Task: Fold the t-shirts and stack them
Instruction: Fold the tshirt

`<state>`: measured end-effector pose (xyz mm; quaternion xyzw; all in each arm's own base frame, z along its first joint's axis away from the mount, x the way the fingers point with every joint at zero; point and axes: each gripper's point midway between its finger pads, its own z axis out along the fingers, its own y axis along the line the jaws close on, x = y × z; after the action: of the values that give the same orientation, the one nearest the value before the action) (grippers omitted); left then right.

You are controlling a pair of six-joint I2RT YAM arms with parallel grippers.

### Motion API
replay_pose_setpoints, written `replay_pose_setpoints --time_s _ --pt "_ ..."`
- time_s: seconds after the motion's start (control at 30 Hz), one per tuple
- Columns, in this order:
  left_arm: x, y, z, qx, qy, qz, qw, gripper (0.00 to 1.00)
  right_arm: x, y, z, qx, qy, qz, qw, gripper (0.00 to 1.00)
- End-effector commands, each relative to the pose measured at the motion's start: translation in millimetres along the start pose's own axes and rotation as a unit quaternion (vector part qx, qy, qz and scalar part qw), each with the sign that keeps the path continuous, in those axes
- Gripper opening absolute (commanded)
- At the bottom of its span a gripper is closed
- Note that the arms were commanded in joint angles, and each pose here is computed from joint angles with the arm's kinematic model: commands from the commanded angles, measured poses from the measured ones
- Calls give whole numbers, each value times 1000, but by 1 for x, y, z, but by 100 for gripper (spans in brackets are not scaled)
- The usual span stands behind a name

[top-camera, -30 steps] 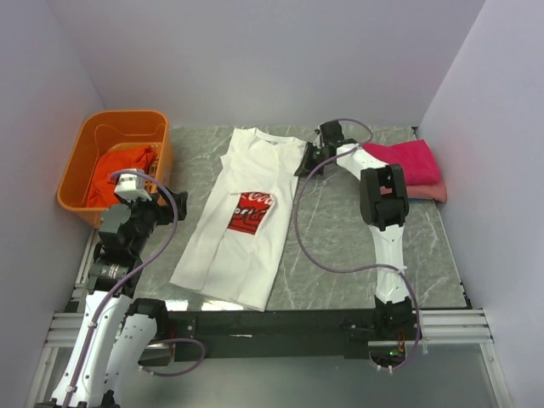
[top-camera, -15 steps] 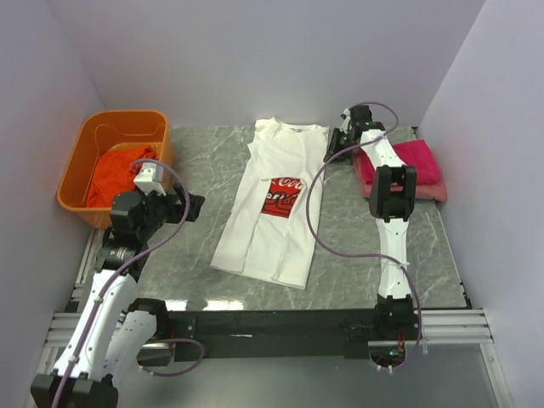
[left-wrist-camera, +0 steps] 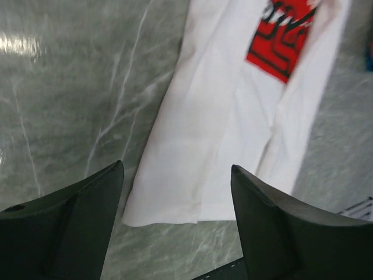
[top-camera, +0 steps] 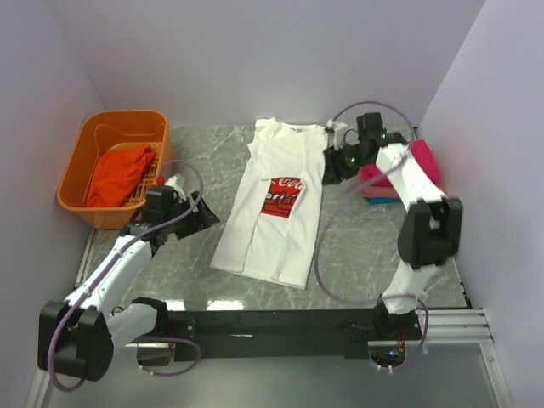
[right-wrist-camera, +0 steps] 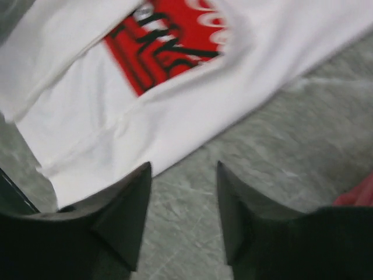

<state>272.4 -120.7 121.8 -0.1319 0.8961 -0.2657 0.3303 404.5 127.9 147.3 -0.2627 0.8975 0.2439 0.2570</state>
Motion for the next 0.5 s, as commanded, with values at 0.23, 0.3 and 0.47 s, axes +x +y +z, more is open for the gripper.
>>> replay_pose_setpoints --time_s 0.23,0.3,0.47 --pt "64 30 27 -149 105 28 983 74 31 139 -49 -29 -247 -294 923 96" --pt "70 34 28 -166 107 31 980 71 61 165 -51 -118 -176 -308 927 76" --pt "93 39 39 -171 139 18 975 58 105 178 -47 -176 -125 -352 911 70"
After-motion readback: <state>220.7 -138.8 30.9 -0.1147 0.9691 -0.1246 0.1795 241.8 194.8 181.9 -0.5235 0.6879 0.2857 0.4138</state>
